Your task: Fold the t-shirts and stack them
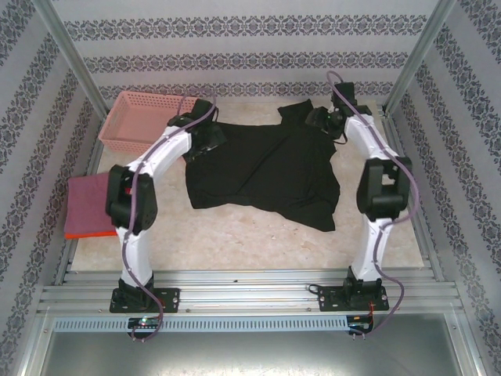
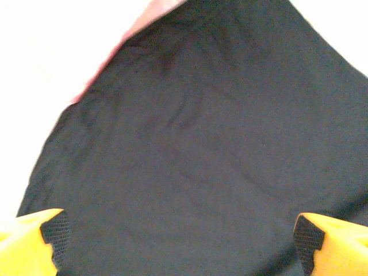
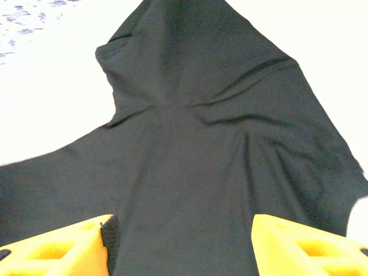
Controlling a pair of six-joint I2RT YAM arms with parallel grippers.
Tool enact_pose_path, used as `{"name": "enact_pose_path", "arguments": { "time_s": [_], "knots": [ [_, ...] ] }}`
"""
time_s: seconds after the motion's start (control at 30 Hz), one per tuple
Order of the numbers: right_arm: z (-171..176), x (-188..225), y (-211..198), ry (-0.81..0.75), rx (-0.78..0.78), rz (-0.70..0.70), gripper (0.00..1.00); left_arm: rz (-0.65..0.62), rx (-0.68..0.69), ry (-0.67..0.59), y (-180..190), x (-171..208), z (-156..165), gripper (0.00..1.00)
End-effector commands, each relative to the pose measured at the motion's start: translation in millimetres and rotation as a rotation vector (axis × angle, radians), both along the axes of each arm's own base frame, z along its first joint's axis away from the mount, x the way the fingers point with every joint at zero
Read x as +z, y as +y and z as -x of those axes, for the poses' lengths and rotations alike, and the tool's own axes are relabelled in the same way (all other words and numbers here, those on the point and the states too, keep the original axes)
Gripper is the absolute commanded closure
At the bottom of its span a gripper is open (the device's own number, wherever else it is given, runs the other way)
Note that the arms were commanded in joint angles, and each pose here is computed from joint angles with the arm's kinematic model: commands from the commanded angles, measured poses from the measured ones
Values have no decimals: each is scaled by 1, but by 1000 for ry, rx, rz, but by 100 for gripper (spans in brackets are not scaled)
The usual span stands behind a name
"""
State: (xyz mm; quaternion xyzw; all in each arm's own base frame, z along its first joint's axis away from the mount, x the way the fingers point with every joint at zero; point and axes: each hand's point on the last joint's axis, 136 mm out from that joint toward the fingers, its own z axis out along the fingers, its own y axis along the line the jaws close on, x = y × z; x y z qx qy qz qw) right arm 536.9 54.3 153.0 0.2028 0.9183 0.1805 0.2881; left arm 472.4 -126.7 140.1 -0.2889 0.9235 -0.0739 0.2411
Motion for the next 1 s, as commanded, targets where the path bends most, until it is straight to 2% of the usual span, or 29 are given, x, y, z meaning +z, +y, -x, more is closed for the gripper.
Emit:
{"name": "enact_pose_path", "arguments": {
  "time_s": [0.0, 0.07, 0.2, 0.3, 0.4, 0.5, 0.7, 0.83, 0.97],
  "knots": [
    [31, 12, 14, -58, 53, 9, 37, -6, 158, 49, 21, -2, 43, 1],
    [56, 9, 18, -42, 62, 13, 37, 11, 218, 119, 26, -9, 68, 9],
    [106, -3, 29, 4, 75, 19, 36, 77, 342, 318, 20, -30, 107, 13],
    [130, -10, 37, 23, 69, 6, 36, 152, 393, 434, 3, -47, 117, 18],
    [142, -17, 40, 41, 61, 2, 36, 176, 432, 511, -6, -58, 117, 29],
    [145, -17, 43, 39, 56, 2, 36, 152, 457, 550, -5, -63, 118, 36],
    [146, -12, 39, 33, 48, 25, 36, 156, 500, 567, -3, -72, 120, 41],
    [146, -13, 38, 39, 50, 26, 36, 171, 521, 576, -3, -79, 118, 49],
    [146, -13, 37, 46, 56, 28, 36, 187, 541, 581, -3, -82, 119, 50]
  ]
}}
